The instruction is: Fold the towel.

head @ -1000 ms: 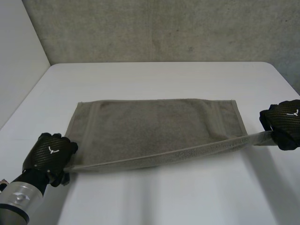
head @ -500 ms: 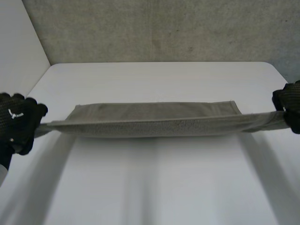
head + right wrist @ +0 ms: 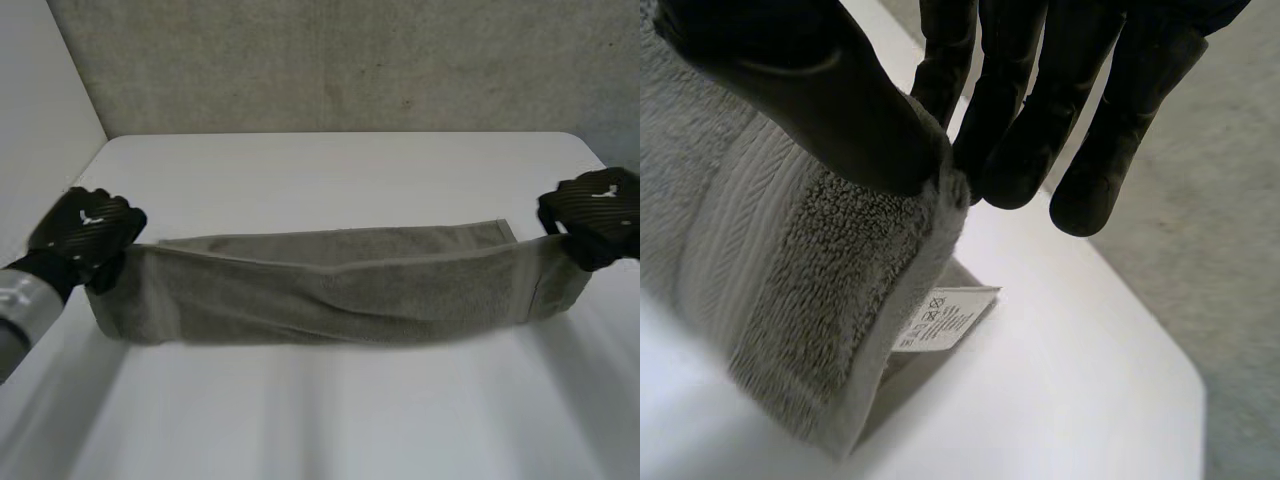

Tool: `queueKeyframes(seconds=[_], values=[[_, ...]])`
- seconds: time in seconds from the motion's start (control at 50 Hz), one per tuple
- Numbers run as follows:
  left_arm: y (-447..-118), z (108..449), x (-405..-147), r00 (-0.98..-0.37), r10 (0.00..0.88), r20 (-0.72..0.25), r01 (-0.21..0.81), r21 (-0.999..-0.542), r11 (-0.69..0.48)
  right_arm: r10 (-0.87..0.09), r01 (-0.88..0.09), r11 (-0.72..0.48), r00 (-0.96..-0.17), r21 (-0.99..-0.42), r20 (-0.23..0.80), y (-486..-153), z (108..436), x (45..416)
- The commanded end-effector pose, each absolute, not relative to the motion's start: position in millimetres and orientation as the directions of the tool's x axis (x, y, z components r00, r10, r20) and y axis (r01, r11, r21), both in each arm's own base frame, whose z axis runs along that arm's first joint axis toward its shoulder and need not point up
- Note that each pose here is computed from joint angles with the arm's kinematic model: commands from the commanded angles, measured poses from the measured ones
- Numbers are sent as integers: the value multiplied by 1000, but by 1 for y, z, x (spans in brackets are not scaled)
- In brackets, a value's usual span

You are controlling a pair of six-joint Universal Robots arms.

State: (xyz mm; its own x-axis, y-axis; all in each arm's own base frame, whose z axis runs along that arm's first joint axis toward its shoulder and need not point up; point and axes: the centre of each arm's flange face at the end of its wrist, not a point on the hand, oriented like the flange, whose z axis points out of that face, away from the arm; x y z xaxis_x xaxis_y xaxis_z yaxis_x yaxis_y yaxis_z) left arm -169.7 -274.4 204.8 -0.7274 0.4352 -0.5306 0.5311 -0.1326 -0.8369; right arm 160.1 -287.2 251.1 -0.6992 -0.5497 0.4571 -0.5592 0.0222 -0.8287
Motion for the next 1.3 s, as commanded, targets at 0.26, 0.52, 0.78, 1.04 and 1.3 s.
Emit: queueKeyframes(seconds=[0.26, 0.52, 0.78, 1.04, 1.3], values=[[-365, 142, -212, -710, 468, -526, 559, -825, -80, -468, -602, 22, -712, -798, 524, -394, 179, 198], [-399, 131, -232, -719, 416, -556, 566, -817, -114, -425, -609, -11, -715, -793, 555, -422, 154, 214], [-401, 132, -237, -723, 401, -563, 568, -814, -118, -399, -603, -4, -730, -798, 554, -431, 146, 215], [-375, 169, -216, -780, 243, -577, 593, -805, -6, -352, -563, 30, -779, -826, 519, -403, 184, 206], [-303, 194, -209, -874, 278, -399, 405, -914, -41, -414, -574, 140, -774, -807, 479, -325, 182, 191]])
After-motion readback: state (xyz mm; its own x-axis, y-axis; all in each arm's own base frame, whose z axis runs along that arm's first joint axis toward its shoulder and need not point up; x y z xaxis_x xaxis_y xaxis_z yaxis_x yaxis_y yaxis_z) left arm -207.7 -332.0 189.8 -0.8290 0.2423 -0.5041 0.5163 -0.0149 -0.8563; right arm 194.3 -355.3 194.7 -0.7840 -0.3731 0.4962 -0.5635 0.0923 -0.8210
